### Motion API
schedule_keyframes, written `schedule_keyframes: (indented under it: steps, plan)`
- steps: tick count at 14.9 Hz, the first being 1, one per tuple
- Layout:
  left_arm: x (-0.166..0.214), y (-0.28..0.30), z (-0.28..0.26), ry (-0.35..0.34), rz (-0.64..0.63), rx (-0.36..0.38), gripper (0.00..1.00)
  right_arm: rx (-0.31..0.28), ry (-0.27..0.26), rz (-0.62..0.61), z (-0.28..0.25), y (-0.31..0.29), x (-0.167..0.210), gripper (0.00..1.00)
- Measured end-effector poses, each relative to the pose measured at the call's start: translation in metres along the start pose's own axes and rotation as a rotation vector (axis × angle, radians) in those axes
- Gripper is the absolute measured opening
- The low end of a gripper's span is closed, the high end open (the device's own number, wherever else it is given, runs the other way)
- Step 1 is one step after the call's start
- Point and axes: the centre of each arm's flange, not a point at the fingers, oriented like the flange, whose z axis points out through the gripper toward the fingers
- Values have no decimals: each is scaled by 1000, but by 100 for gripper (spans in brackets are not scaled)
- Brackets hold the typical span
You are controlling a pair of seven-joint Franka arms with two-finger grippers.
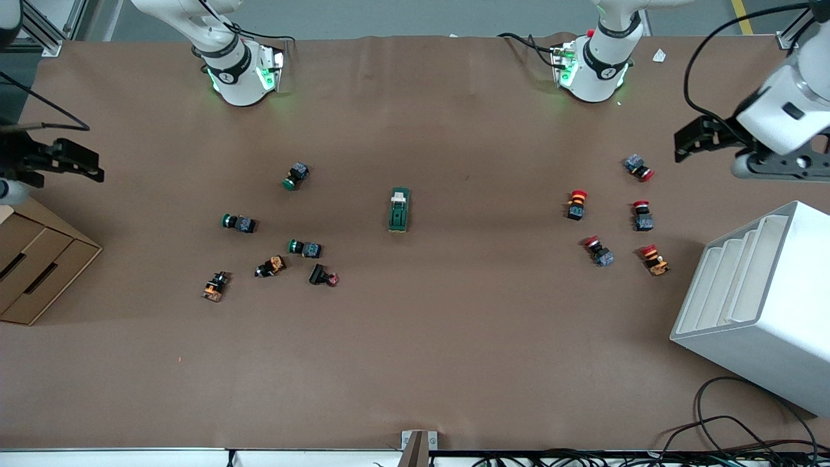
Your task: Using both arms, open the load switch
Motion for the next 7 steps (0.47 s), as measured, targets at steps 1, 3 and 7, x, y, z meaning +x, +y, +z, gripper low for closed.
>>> schedule_keyframes:
  steps: [1,3,7]
  plan:
    - [-7,3,-1,1,4,0,100,0,2,-1,-5,-1,-5,100]
    - [-21,4,-6,12,3,4,100,1,3,-7,-11,-5,-11,100]
    - [-35,4,-14,34,-2,-13,100,3,-17,-13,-11,-9,-18,100]
